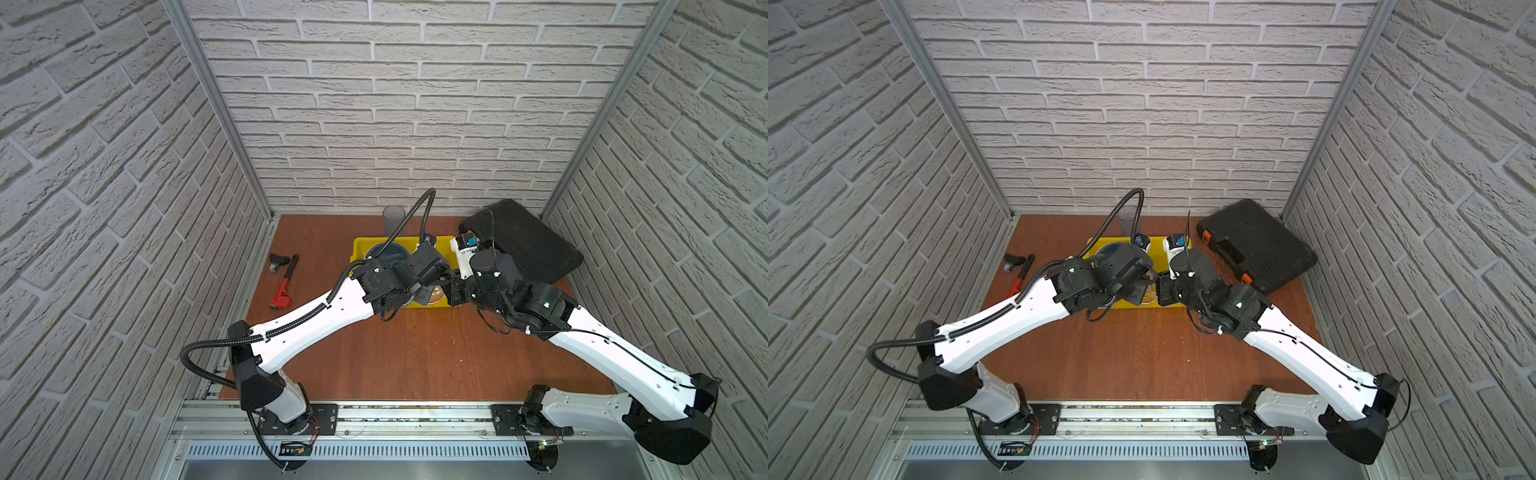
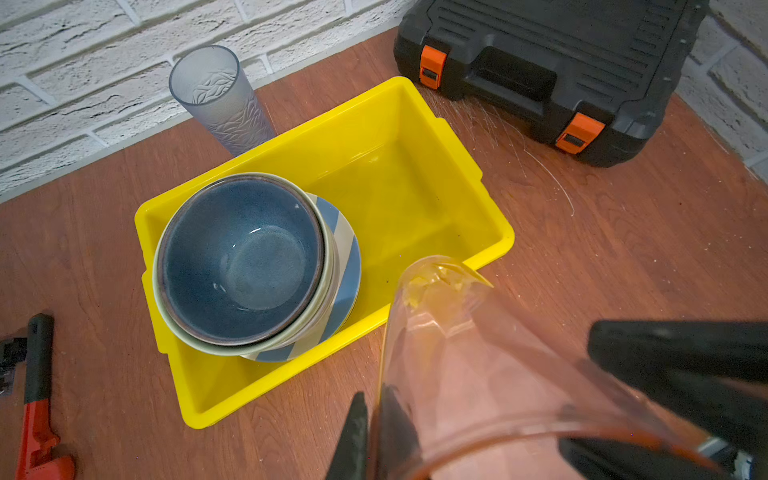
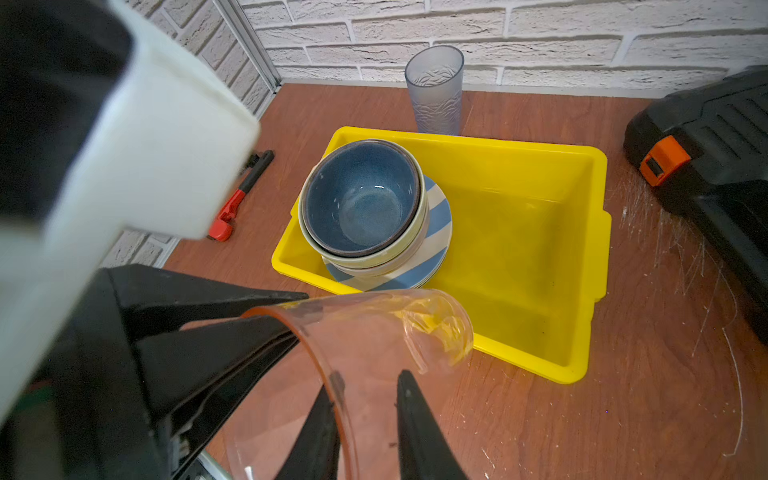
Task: Place the mixed dishes into the plastic bin
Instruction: 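Open the left gripper and pull it back while the right gripper holds the cup, then carry the pink cup with the right gripper toward the toolbox while the left withdraws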
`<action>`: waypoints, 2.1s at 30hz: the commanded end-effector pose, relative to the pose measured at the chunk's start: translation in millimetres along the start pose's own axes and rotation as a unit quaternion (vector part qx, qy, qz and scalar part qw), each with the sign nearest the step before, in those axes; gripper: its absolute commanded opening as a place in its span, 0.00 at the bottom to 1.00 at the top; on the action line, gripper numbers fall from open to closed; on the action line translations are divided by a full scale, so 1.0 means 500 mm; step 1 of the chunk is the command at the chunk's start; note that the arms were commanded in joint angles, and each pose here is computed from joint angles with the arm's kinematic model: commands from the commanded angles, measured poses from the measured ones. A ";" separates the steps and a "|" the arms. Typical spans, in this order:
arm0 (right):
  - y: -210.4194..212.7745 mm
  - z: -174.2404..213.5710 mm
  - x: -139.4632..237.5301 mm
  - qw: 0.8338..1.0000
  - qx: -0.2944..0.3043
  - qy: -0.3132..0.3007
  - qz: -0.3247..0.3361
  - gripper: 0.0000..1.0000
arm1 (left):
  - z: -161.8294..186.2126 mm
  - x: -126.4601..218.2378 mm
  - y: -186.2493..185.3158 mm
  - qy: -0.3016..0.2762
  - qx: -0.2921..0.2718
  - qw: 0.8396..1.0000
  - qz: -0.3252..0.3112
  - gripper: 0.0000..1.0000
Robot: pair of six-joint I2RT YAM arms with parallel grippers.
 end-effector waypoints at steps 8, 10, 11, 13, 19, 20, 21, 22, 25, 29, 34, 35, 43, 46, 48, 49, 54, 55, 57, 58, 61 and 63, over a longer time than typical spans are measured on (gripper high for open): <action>-0.035 0.045 -0.027 0.993 -0.006 0.091 0.074 0.31 | -0.085 0.097 -0.020 -0.124 0.037 0.990 0.049 0.09; -0.037 0.048 -0.032 0.991 -0.012 0.101 0.082 0.31 | -0.088 0.099 -0.023 -0.134 0.034 0.989 0.047 0.09; -0.038 0.050 -0.035 0.991 -0.014 0.104 0.086 0.31 | -0.088 0.100 -0.027 -0.137 0.032 0.989 0.050 0.09; -0.039 0.052 -0.040 0.990 -0.018 0.106 0.091 0.29 | -0.091 0.104 -0.031 -0.144 0.031 0.988 0.056 0.09; -0.041 0.052 -0.047 0.991 -0.029 0.095 0.093 0.16 | -0.092 0.119 -0.043 -0.149 0.029 0.985 0.078 0.17; -0.041 0.051 -0.047 0.991 -0.031 0.092 0.092 0.14 | -0.090 0.120 -0.047 -0.147 0.030 0.985 0.088 0.18; -0.041 0.052 -0.047 0.991 -0.033 0.090 0.093 0.12 | -0.090 0.123 -0.049 -0.148 0.033 0.984 0.096 0.20; -0.041 0.051 -0.046 0.991 -0.035 0.088 0.091 0.11 | -0.088 0.125 -0.050 -0.149 0.035 0.983 0.103 0.21; -0.043 0.049 -0.041 0.992 -0.038 0.077 0.090 0.07 | -0.082 0.126 -0.048 -0.147 0.041 0.982 0.108 0.23; -0.051 0.047 -0.032 0.993 -0.043 0.058 0.095 0.06 | -0.073 0.129 -0.043 -0.142 0.050 0.982 0.116 0.26; -0.063 0.042 -0.026 0.993 -0.030 0.052 0.106 0.06 | -0.057 0.147 -0.023 -0.140 0.071 0.979 0.126 0.30; -0.066 0.040 -0.026 0.992 -0.027 0.053 0.109 0.06 | -0.051 0.152 -0.014 -0.141 0.077 0.979 0.126 0.31; -0.121 0.005 -0.050 0.987 -0.004 0.088 0.131 0.06 | 0.007 0.180 0.070 -0.143 0.103 0.979 0.100 0.46; -0.151 -0.005 -0.067 0.985 -0.002 0.109 0.135 0.06 | 0.030 0.189 0.108 -0.144 0.114 0.980 0.080 0.51; -0.168 -0.008 -0.083 0.982 0.003 0.130 0.136 0.06 | 0.044 0.194 0.132 -0.144 0.123 0.980 0.067 0.54; -0.177 -0.009 -0.093 0.981 0.007 0.139 0.139 0.06 | 0.051 0.197 0.144 -0.144 0.127 0.979 0.062 0.55; -0.224 -0.016 -0.142 0.974 0.006 0.160 0.159 0.06 | 0.090 0.198 0.188 -0.135 0.150 0.979 0.042 0.55; -0.234 -0.022 -0.154 0.974 0.003 0.158 0.160 0.06 | 0.097 0.198 0.194 -0.134 0.154 0.978 0.040 0.55; -0.249 -0.036 -0.177 0.975 -0.001 0.156 0.159 0.06 | 0.111 0.197 0.204 -0.132 0.163 0.977 0.039 0.55; -0.258 -0.045 -0.191 0.974 0.002 0.157 0.164 0.06 | 0.119 0.195 0.208 -0.130 0.168 0.977 0.038 0.55; -0.276 -0.068 -0.231 0.971 0.013 0.172 0.168 0.06 | 0.139 0.186 0.215 -0.121 0.178 0.976 0.039 0.55; -0.286 -0.078 -0.258 0.968 0.016 0.185 0.166 0.06 | 0.150 0.180 0.217 -0.115 0.184 0.975 0.038 0.55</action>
Point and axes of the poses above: each gripper's point midway between its finger pads, its own x axis back along the fingers, its own y axis along the line the jaws close on, z = x × y, the point moved 5 cm from there along x, back along the fingers, and after that the axes turned 8 degrees about x, right-handed, at the moved point
